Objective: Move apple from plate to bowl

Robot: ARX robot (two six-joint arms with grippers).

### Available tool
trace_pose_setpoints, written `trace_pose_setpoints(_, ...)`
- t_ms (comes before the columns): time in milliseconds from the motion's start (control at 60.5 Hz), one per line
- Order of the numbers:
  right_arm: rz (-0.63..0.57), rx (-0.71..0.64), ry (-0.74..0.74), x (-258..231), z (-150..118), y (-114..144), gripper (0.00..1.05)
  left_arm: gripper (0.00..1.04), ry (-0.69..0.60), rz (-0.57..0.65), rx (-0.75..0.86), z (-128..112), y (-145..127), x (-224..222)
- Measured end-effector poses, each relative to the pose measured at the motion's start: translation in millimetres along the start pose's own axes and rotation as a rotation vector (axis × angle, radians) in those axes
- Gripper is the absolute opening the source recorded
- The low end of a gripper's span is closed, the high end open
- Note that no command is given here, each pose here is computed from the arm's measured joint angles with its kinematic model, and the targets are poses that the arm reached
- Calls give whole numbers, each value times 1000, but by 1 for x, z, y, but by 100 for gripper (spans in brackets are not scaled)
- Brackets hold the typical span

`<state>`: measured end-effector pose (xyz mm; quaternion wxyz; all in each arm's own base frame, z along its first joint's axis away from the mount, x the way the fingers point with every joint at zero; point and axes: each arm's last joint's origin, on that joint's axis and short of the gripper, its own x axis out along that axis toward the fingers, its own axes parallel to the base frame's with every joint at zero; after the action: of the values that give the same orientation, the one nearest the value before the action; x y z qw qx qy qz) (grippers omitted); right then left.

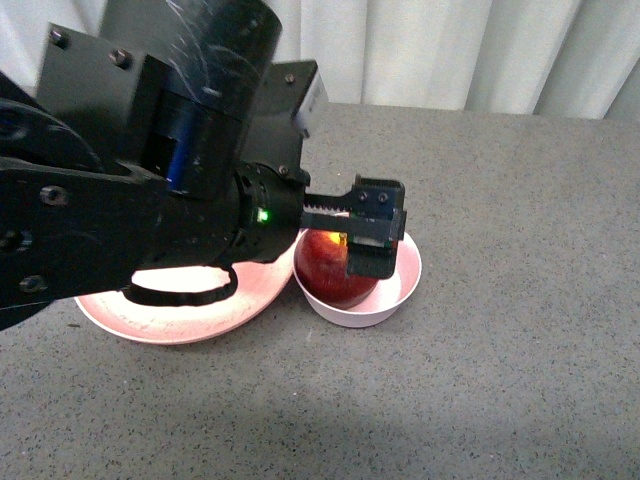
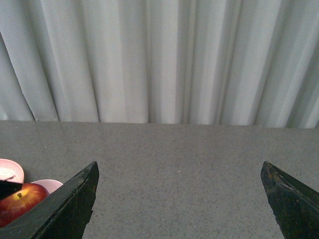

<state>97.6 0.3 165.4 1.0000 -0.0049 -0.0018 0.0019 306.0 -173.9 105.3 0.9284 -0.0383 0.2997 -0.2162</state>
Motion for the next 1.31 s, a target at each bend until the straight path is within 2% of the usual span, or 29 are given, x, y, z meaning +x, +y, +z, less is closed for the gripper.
trace_pose_setpoints(198,0,0,0,0,0,0,95,98,-119,58,-33,4,14,-41)
trace_pose_setpoints(330,0,0,0,0,0,0,95,97,-187,163,-21,-1,26,-62)
trace_pose_setpoints(430,1,0,0,0,0,0,95,79,-452,382,28,-12,41,-81)
trace_pose_setpoints(529,-1,0,1,0,0,0,95,61,-591,428,38,-15,54,-111)
trace_pose_setpoints(628,0,0,0,0,0,0,95,45,-618,427,54,-18,60,-131)
trace_pose_setpoints(876,0,0,0,0,0,0,95,4,-581,434,65,-31,71,-167)
trace_pose_setpoints(1305,0,0,0,0,0,0,95,4,-604,435,71,-48,76,-208)
